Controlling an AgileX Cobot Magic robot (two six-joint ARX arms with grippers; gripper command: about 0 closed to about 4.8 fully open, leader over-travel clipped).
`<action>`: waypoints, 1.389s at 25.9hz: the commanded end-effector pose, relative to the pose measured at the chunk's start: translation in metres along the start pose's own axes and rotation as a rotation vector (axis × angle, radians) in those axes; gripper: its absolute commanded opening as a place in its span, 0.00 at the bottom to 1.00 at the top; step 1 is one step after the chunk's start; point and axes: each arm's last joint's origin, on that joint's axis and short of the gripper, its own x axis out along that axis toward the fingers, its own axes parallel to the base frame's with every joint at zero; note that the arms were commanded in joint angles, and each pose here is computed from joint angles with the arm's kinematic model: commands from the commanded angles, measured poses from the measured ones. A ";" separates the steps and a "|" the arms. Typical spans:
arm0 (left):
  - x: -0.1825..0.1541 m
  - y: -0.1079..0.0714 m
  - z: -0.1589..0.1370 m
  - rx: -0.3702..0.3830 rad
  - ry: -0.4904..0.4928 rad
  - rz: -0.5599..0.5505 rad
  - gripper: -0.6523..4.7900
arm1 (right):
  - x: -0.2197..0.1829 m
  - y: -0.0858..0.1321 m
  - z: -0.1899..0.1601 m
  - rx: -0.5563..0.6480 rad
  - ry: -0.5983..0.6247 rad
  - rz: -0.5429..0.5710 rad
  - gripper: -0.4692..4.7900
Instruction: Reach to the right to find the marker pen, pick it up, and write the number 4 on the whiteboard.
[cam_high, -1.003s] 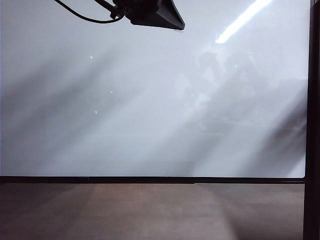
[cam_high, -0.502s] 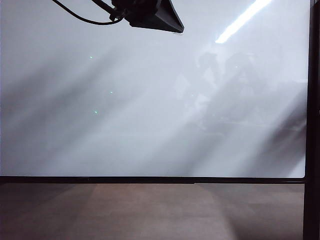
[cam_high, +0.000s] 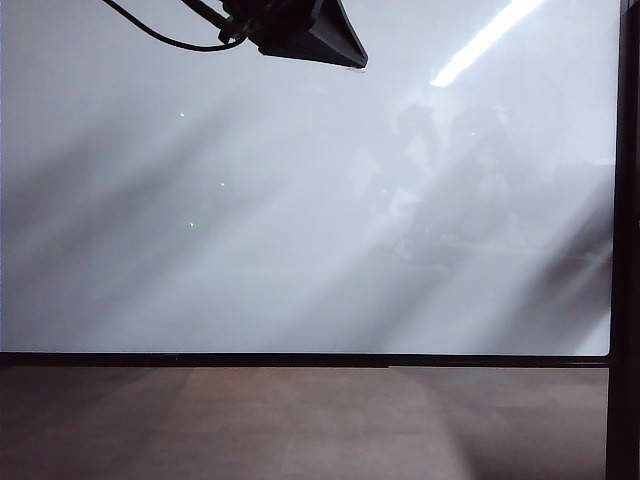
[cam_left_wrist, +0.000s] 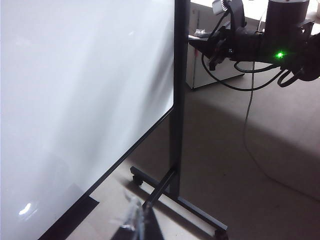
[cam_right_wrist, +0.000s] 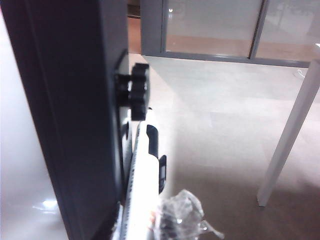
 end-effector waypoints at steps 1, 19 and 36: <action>-0.001 0.000 0.003 0.007 -0.014 0.004 0.11 | 0.000 0.000 0.005 -0.010 -0.024 -0.002 0.08; -0.165 -0.009 0.083 -0.077 -0.255 0.341 0.11 | -0.198 0.039 0.224 0.203 -0.127 -0.284 0.08; -0.180 -0.005 0.111 0.033 -0.233 0.423 0.11 | -0.280 0.205 0.264 0.133 -0.173 0.163 0.08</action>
